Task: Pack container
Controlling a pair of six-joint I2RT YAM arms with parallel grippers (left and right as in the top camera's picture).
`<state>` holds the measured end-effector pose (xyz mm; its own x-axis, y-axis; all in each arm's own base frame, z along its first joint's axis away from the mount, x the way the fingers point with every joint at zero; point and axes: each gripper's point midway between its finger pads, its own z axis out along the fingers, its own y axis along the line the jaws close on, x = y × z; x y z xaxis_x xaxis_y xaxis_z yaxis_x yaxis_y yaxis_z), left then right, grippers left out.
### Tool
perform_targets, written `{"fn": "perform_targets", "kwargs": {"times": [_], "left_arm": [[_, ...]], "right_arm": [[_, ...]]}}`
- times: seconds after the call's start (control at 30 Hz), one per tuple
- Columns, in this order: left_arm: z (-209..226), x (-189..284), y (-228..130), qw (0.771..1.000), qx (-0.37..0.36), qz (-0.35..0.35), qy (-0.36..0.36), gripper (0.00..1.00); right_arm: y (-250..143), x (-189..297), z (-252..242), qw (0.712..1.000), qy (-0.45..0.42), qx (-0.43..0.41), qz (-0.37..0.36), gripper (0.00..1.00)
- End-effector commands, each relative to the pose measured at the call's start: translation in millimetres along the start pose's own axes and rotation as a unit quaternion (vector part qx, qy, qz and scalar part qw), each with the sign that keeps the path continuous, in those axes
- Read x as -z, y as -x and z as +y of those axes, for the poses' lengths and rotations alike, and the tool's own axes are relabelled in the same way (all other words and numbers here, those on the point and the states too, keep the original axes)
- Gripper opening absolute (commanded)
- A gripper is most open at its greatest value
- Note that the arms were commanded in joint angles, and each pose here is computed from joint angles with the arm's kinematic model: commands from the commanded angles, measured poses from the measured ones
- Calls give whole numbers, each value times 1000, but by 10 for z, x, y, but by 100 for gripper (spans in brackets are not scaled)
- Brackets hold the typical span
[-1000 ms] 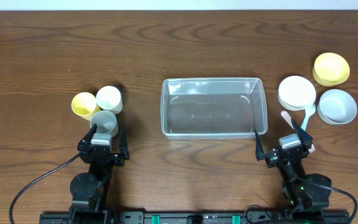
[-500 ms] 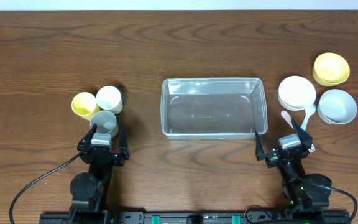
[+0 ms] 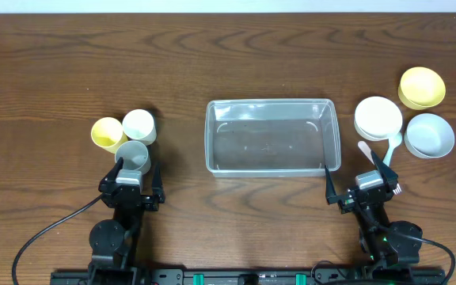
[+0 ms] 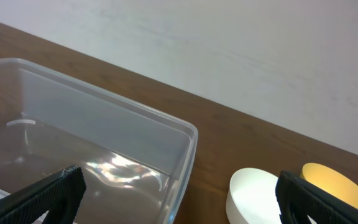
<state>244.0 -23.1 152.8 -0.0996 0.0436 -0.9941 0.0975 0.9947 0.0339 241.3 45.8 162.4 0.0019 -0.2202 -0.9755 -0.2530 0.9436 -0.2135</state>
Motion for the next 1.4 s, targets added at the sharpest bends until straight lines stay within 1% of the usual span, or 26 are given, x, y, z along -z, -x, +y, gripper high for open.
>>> {"fn": "perform_targets", "kwargs": {"times": [0.0,0.97,1.13,1.23,1.3,1.37], "left_arm": [[-40,-6,-151,1000,6,23,-10,78],[-39,-6,-150,1000,6,23,-10,78],[-40,-10,-171,1000,8,28,-10,78],[-41,-12,-201,998,51,40,-8,78],[-40,9,-194,995,77,55,-7,78],[-37,42,-97,993,95,67,-5,78]], "right_arm": [[-4,1,23,1000,5,1,-1,99],[6,1,41,1000,11,-1,-3,99],[19,2,67,997,19,-79,-5,99],[14,1,84,989,24,-148,-2,99],[23,1,82,984,24,-176,-1,99],[90,11,66,981,23,-192,-2,99]]}}
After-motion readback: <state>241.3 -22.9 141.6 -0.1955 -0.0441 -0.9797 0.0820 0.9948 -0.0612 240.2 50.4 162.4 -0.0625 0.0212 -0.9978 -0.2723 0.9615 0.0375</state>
